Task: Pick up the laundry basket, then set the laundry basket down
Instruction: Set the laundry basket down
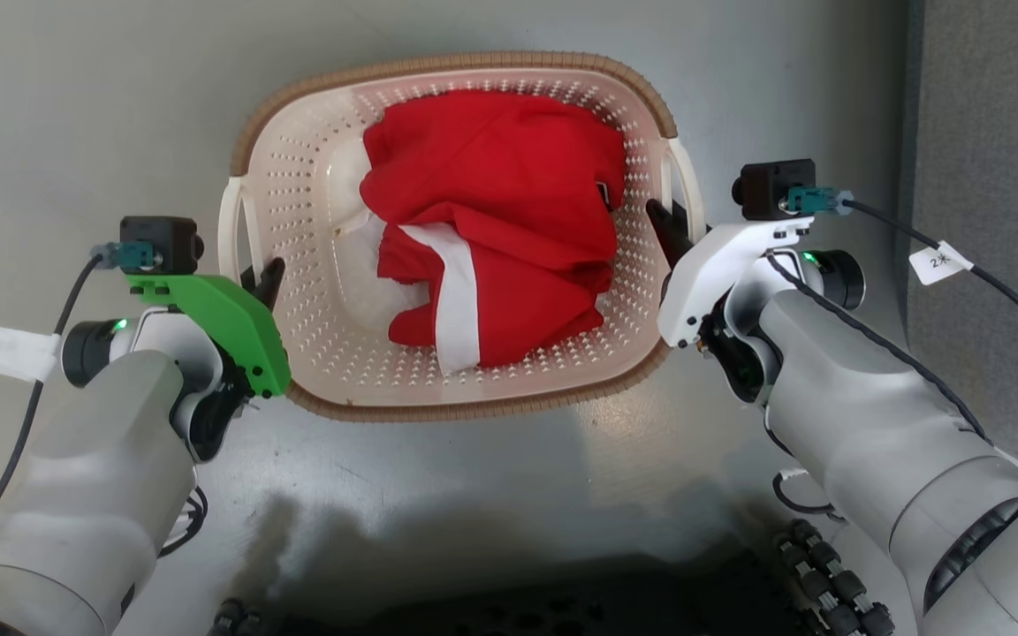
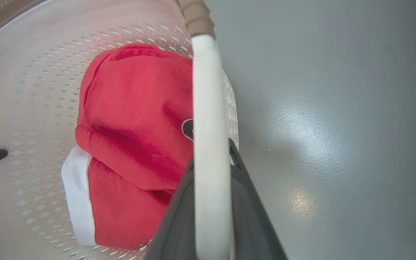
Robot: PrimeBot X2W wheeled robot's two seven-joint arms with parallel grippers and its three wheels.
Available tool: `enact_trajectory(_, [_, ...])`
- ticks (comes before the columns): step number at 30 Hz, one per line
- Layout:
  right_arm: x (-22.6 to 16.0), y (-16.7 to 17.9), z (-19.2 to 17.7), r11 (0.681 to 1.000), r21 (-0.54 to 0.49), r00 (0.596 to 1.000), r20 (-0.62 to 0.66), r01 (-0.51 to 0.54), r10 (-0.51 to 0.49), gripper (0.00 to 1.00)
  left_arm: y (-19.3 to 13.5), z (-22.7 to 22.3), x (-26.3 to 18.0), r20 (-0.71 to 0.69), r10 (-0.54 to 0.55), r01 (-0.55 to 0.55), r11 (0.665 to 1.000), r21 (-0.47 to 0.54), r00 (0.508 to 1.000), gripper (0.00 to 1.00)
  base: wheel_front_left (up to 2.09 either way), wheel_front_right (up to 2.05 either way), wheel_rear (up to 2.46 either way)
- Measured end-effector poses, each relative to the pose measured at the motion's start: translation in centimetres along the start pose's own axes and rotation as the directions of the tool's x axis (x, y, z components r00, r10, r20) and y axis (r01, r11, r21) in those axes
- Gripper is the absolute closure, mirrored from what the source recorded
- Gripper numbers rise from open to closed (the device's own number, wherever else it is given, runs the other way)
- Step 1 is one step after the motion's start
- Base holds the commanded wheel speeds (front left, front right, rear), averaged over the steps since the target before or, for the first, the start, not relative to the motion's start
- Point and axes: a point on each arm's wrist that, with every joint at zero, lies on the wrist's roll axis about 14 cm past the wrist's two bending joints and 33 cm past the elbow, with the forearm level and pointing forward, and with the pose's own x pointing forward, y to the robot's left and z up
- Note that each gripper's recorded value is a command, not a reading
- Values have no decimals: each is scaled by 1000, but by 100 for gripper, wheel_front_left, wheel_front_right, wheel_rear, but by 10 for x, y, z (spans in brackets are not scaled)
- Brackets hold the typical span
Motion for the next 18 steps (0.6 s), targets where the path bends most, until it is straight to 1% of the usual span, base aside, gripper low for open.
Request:
enact_trajectory(10, [4, -5, -5, 1000, 10, 1000, -13, 18, -17, 100, 0, -7, 4, -10, -5, 5, 1000, 10, 1000, 100, 0, 0, 0])
enact_trajectory(11, [4, -6, -6, 1000, 12, 1000, -15, 19, -19, 80, 0, -7, 4, -12, -5, 5, 1000, 10, 1000, 100, 0, 0, 0])
enact_trajectory(12, [4, -6, -6, 1000, 15, 1000, -16, 21, -21, 56, 0, -8, 4, -15, -3, 3, 1000, 9, 1000, 87, 0, 0, 0])
enact_trajectory(13, [4, -7, -7, 1000, 19, 1000, -17, 24, -23, 0, 1, -10, 4, -22, 0, 1, 1000, 9, 1000, 14, 0, 0, 0])
enact_trajectory(14, [3, -7, -8, 999, 22, 999, -23, 26, -26, 0, 3, -11, 4, -29, 5, -5, 1000, 11, 1000, 0, 0, 0, 0])
enact_trajectory(18, [2, -14, -7, 999, 20, 999, -25, 41, -40, 0, 10, -13, 1, -40, 22, -21, 1000, 19, 999, 0, 0, 0, 0])
